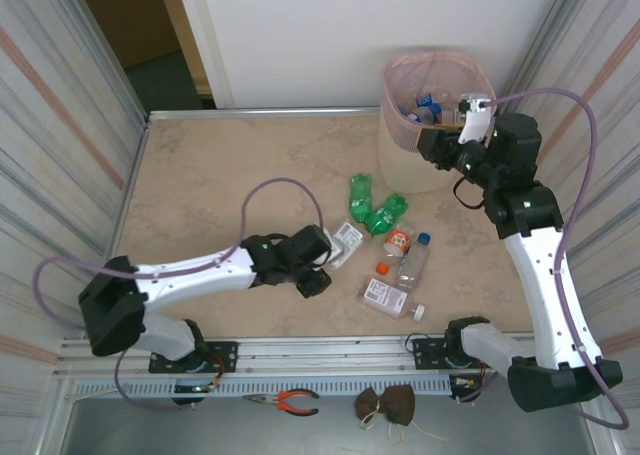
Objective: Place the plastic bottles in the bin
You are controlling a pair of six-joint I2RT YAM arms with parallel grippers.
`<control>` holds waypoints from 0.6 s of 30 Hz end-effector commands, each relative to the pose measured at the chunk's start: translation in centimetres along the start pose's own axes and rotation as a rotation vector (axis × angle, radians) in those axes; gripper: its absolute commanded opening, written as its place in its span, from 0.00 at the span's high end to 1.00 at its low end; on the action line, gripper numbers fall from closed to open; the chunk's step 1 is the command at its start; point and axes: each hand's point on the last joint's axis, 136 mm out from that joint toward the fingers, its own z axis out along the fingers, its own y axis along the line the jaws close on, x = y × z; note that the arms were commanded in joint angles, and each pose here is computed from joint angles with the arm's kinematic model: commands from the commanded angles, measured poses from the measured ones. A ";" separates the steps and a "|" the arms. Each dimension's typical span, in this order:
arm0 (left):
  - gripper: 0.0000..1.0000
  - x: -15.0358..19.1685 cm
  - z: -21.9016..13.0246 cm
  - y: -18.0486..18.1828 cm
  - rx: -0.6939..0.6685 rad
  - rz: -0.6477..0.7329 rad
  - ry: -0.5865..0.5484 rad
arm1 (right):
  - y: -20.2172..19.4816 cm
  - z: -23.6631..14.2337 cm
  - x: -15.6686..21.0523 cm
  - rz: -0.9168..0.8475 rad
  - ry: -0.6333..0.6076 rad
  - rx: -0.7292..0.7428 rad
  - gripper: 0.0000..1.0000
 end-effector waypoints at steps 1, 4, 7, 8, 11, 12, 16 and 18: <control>0.65 -3.0 -2.3 -0.1 0.096 -0.017 -0.174 | 2.1 -0.4 0.8 0.078 0.031 -0.080 0.60; 0.65 -5.1 -4.2 0.6 0.152 -0.041 -0.288 | 3.7 -0.1 1.7 0.126 0.069 -0.142 0.57; 0.64 -7.0 -6.0 0.7 0.201 -0.016 -0.380 | 4.9 0.4 2.5 0.185 0.116 -0.187 0.50; 0.64 -7.5 -6.5 0.7 0.213 0.002 -0.403 | 5.2 0.7 2.9 0.209 0.141 -0.200 0.48; 0.64 -8.9 -7.6 0.8 0.226 0.051 -0.441 | 6.2 1.6 3.7 0.261 0.210 -0.242 0.43; 0.64 -9.2 -7.8 0.9 0.228 0.060 -0.447 | 6.5 1.8 3.9 0.269 0.227 -0.255 0.42; 0.64 -10.6 -8.2 1.4 0.206 0.099 -0.453 | 7.6 2.7 4.8 0.280 0.278 -0.287 0.37; 0.64 -11.2 -8.1 1.4 0.202 0.110 -0.452 | 7.9 3.1 5.3 0.283 0.294 -0.291 0.36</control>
